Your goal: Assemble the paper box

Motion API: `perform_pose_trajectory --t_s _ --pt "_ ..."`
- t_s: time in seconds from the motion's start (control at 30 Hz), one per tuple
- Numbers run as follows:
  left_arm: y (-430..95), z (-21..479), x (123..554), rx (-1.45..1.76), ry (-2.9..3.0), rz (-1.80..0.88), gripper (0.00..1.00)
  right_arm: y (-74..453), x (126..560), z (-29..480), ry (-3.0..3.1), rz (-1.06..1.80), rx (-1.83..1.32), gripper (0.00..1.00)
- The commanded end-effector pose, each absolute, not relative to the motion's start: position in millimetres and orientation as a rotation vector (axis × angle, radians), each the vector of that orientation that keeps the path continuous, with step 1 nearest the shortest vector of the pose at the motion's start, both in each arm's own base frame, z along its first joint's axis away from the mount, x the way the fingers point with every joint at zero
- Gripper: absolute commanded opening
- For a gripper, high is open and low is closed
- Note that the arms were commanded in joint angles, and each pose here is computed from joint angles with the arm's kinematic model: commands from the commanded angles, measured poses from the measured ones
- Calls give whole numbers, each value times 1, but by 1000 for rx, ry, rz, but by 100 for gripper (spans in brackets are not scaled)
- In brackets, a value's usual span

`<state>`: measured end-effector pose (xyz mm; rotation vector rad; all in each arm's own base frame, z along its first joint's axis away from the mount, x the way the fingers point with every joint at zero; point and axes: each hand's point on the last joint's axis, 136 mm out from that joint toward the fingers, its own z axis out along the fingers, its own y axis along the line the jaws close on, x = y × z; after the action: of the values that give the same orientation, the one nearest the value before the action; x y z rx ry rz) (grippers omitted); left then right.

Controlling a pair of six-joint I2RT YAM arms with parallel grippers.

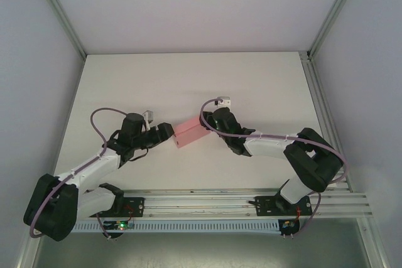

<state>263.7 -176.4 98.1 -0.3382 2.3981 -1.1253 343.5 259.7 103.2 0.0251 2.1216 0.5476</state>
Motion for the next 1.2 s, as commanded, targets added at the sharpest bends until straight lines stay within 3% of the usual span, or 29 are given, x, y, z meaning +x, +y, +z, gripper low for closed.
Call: perform_pose_trajectory --t_s 0.0,0.13,0.27,0.6,0.87,0.97,1.17 --pt "-178 72 248 -274 2464 -1136 71 218 294 7 2468 309 -88 54" --pt "-178 50 235 -213 2551 -1104 64 220 290 3 2483 316 -112 51" --pt "-172 31 225 -162 2612 -1033 49 219 284 -3 2489 344 -131 40" --pt "-180 15 224 30 2592 -897 34 232 275 -3 2420 628 -229 13" --pt "-178 0 221 61 2642 -801 20 229 275 -10 2355 616 -313 6" --pt "-179 -6 218 107 2671 -728 20 231 274 -10 2334 666 -334 2" --pt "-185 -3 215 156 2699 -690 20 234 280 8 2288 667 -365 5"
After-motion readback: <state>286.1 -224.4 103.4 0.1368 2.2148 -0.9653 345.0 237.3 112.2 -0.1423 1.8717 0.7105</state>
